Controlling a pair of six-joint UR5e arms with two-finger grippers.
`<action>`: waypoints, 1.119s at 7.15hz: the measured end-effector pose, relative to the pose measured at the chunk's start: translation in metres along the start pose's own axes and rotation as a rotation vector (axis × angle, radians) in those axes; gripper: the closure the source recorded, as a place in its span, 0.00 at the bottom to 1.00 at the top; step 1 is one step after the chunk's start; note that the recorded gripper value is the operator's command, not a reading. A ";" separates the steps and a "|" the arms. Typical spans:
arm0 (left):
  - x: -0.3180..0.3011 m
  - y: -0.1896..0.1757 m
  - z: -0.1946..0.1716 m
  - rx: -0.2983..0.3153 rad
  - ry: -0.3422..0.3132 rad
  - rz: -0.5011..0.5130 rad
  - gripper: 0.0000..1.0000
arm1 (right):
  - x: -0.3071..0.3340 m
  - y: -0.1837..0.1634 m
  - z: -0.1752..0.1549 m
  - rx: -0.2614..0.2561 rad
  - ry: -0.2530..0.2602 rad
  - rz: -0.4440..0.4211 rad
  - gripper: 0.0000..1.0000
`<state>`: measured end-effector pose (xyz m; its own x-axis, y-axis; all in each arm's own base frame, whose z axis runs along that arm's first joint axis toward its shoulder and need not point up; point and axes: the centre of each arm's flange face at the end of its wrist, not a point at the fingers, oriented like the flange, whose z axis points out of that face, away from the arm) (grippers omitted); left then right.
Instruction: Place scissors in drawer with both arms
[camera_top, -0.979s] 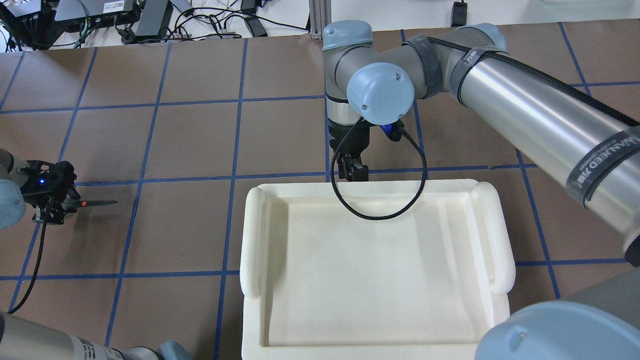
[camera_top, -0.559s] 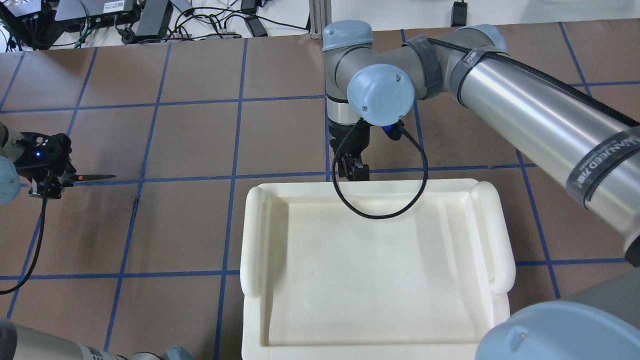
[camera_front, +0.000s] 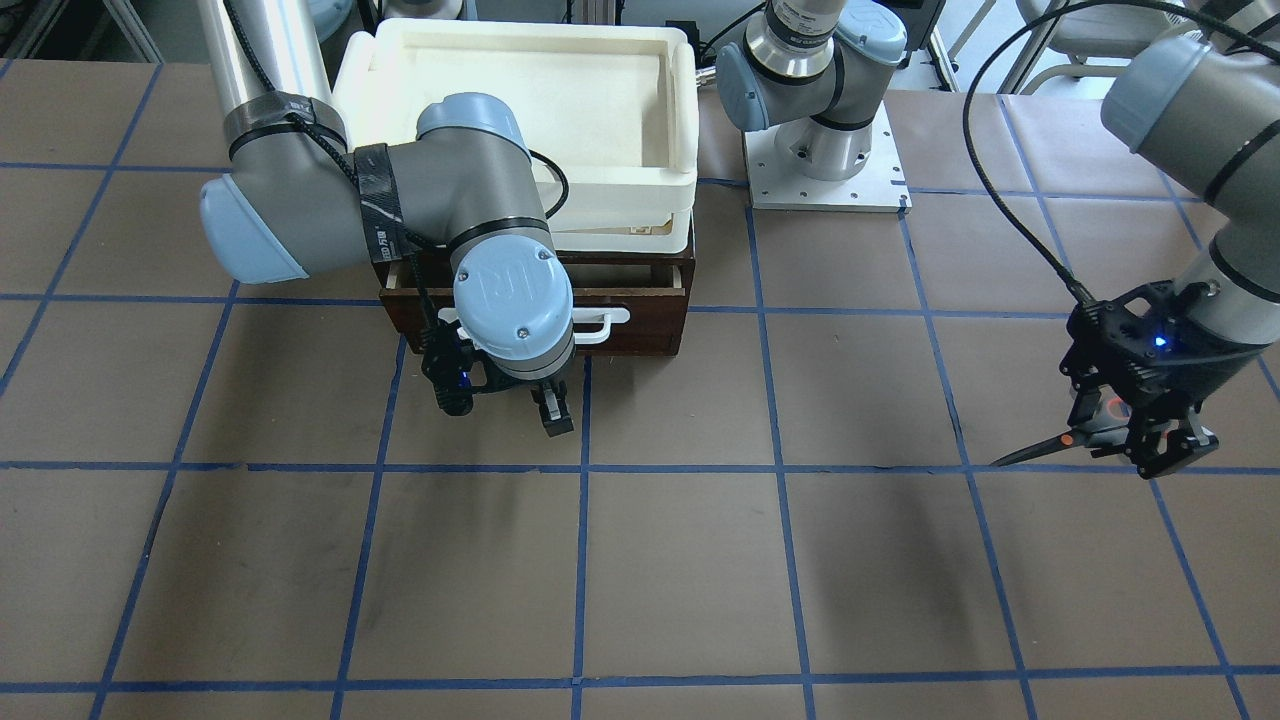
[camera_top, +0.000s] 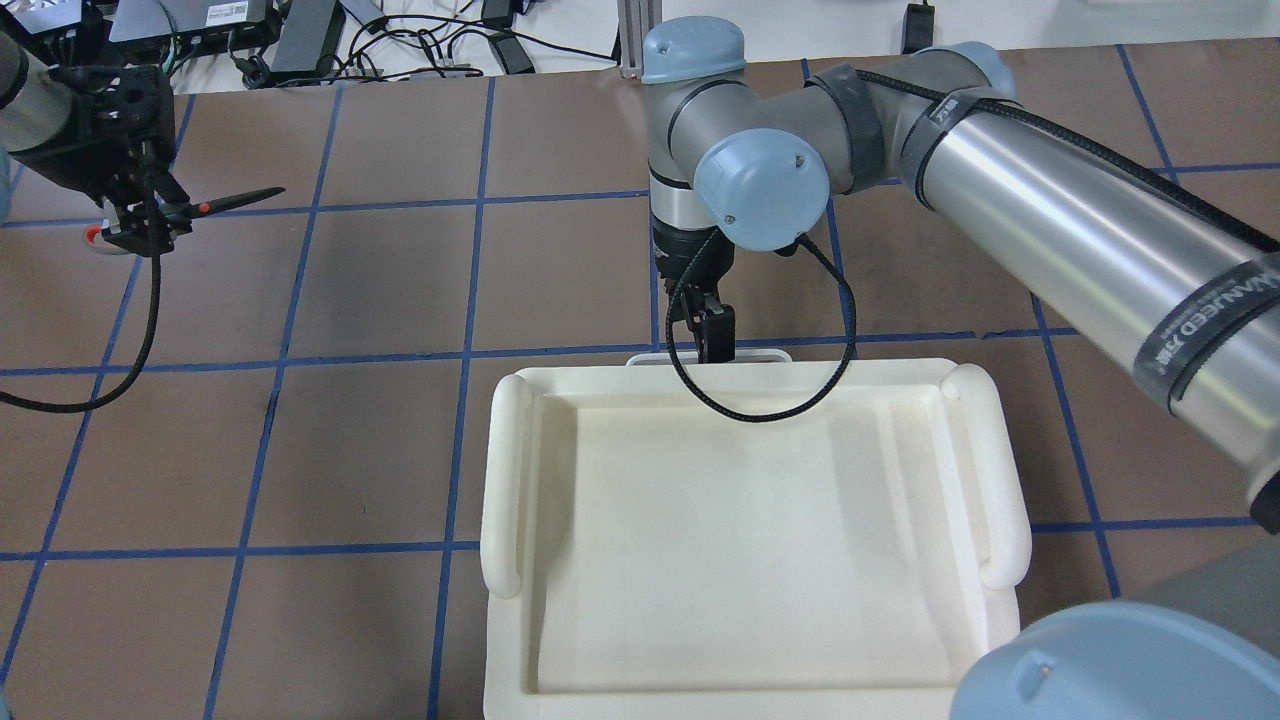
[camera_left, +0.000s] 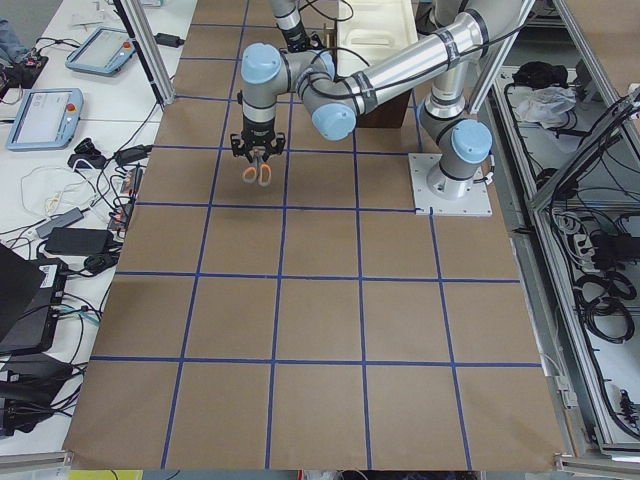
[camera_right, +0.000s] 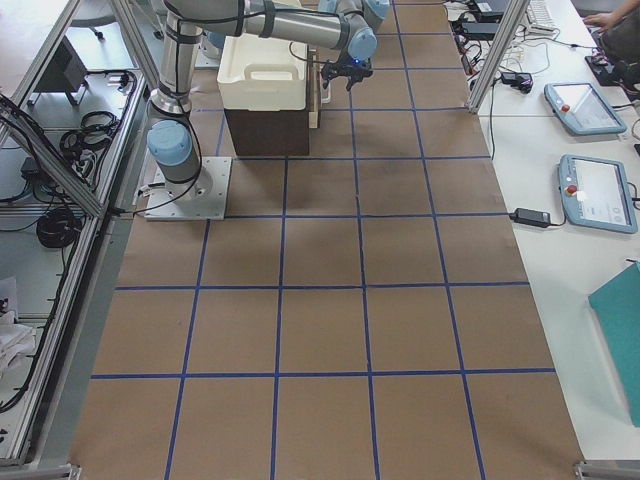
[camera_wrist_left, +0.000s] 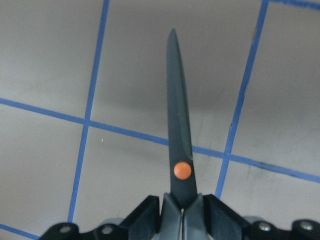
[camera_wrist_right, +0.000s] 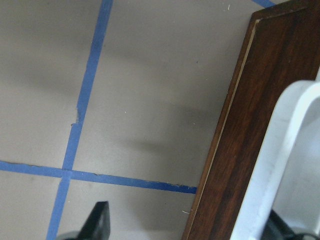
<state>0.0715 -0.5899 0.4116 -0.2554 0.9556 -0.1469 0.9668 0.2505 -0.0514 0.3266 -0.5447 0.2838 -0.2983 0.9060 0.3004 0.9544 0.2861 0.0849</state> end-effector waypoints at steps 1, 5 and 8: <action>0.008 -0.037 -0.023 0.008 0.004 -0.050 0.95 | -0.003 -0.002 -0.001 0.007 -0.011 -0.012 0.00; 0.061 -0.162 -0.054 -0.005 0.029 -0.217 0.95 | -0.021 -0.005 -0.008 0.010 -0.041 -0.029 0.00; 0.080 -0.189 -0.051 -0.032 0.051 -0.201 0.95 | -0.033 -0.008 -0.014 0.010 -0.057 -0.047 0.00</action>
<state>-0.1312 -0.5529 0.4598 -0.4431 0.8923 -0.0867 0.8965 0.4411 -0.0428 0.3291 -0.5814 0.2867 -0.3433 0.9077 0.2414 0.9392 0.3317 0.0885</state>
